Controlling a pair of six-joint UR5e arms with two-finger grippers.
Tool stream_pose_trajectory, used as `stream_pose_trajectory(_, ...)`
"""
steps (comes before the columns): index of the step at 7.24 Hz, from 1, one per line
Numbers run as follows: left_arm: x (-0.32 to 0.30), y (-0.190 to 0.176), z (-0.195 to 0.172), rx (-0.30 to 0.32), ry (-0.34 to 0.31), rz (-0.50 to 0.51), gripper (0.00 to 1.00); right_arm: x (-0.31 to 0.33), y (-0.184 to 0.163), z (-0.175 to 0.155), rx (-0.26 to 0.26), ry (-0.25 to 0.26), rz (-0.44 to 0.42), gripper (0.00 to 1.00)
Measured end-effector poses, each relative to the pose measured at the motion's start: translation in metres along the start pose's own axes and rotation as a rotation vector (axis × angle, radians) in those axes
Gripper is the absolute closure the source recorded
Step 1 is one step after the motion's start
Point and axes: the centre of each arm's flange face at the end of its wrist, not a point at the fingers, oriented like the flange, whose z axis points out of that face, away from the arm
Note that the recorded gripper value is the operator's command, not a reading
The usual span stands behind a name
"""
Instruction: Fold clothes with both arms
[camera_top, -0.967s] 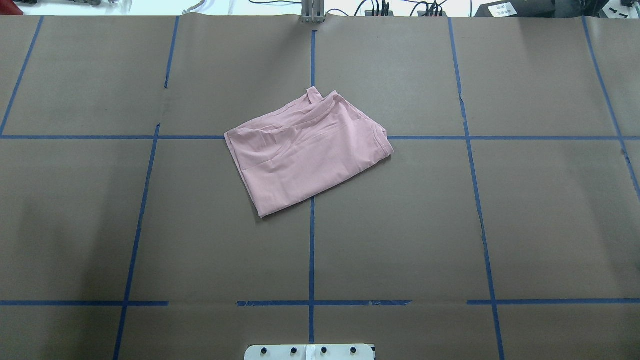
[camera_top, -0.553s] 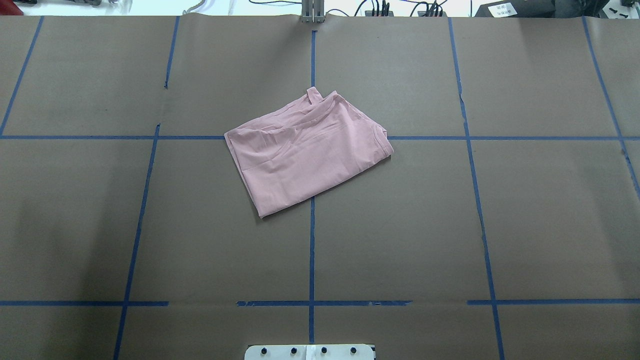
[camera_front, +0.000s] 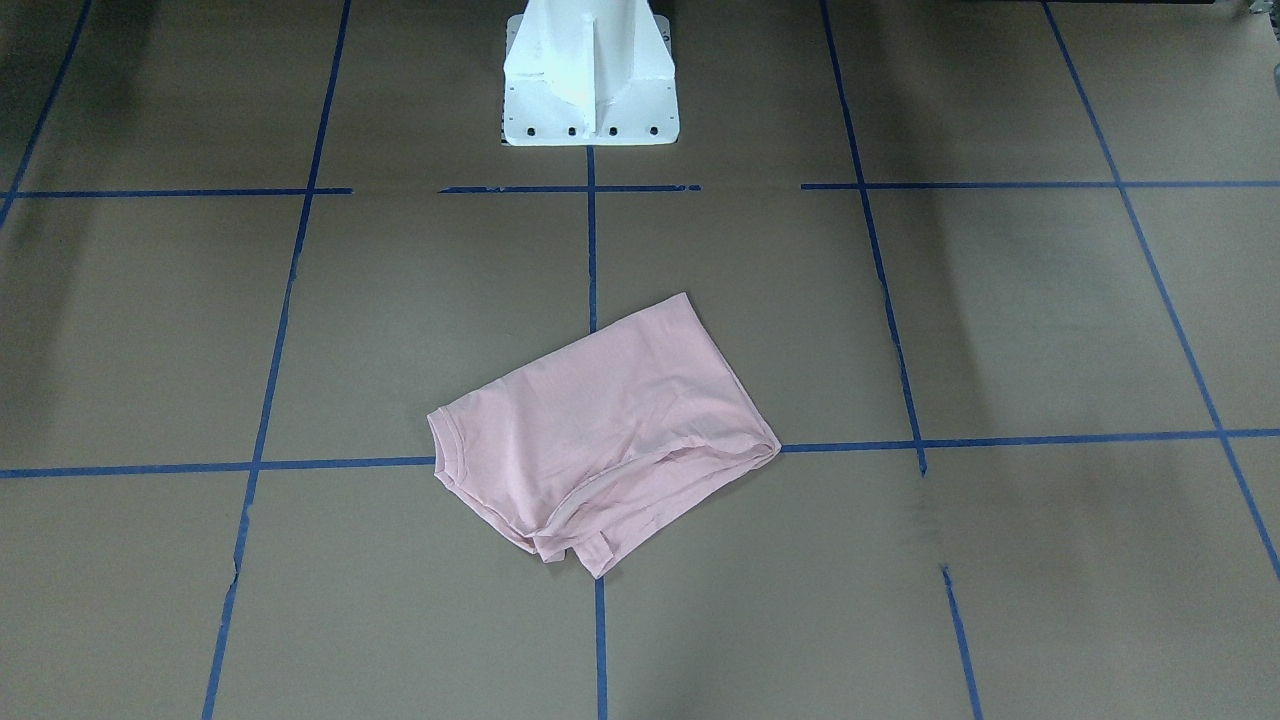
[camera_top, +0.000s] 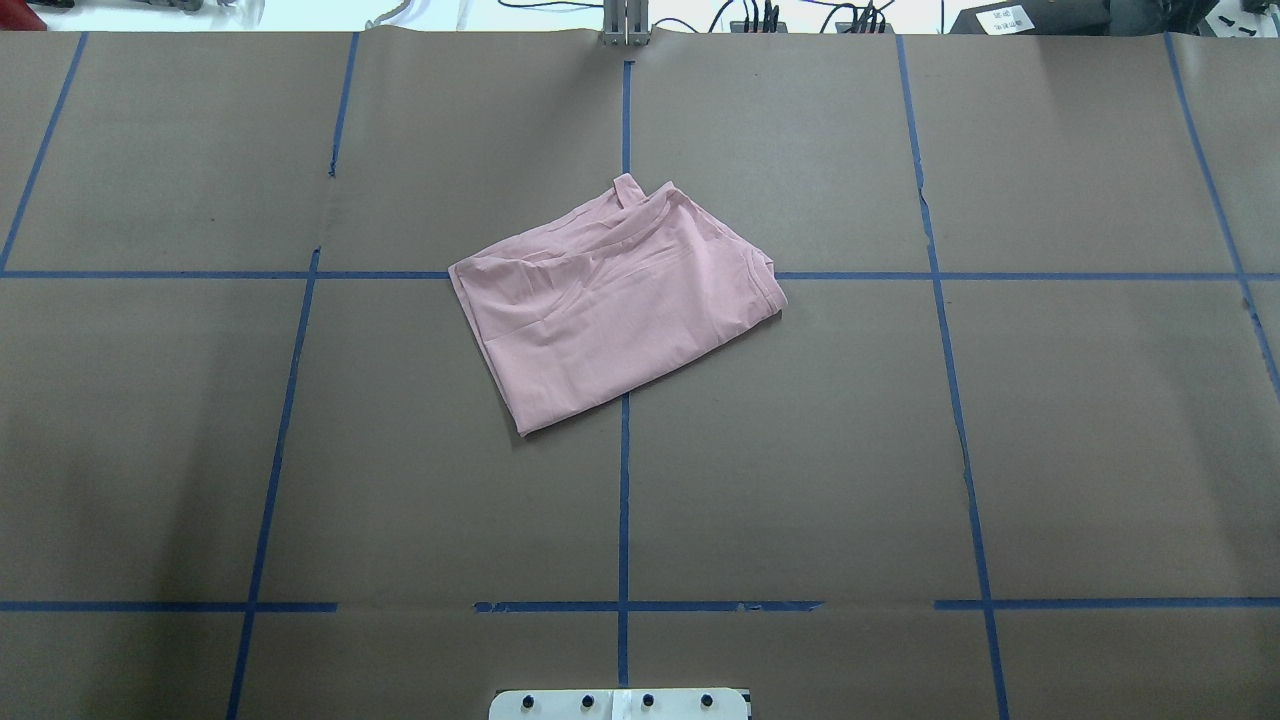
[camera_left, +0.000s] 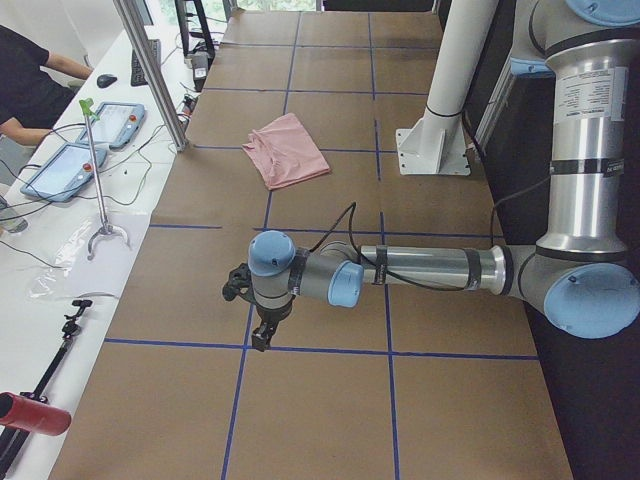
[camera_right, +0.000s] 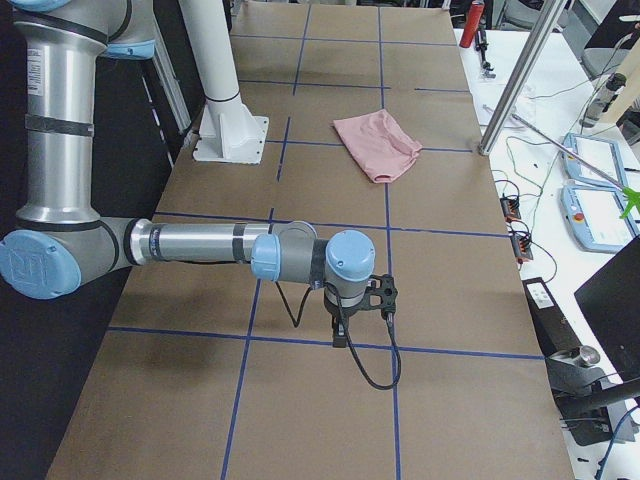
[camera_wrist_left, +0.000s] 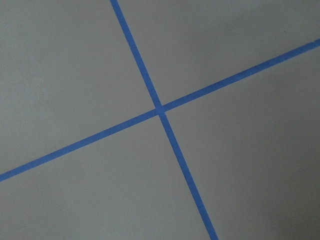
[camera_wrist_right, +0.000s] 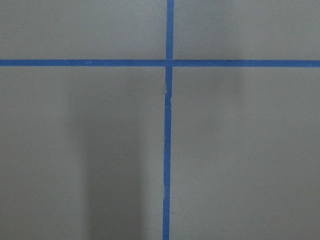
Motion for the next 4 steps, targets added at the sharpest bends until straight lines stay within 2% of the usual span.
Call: stream_pose_trajectory(4,0.0,-0.002,0.001,0.0,0.0,-0.065,0.0,-0.012,-0.009,0.006,-0.002,0.013,0.011,0.0)
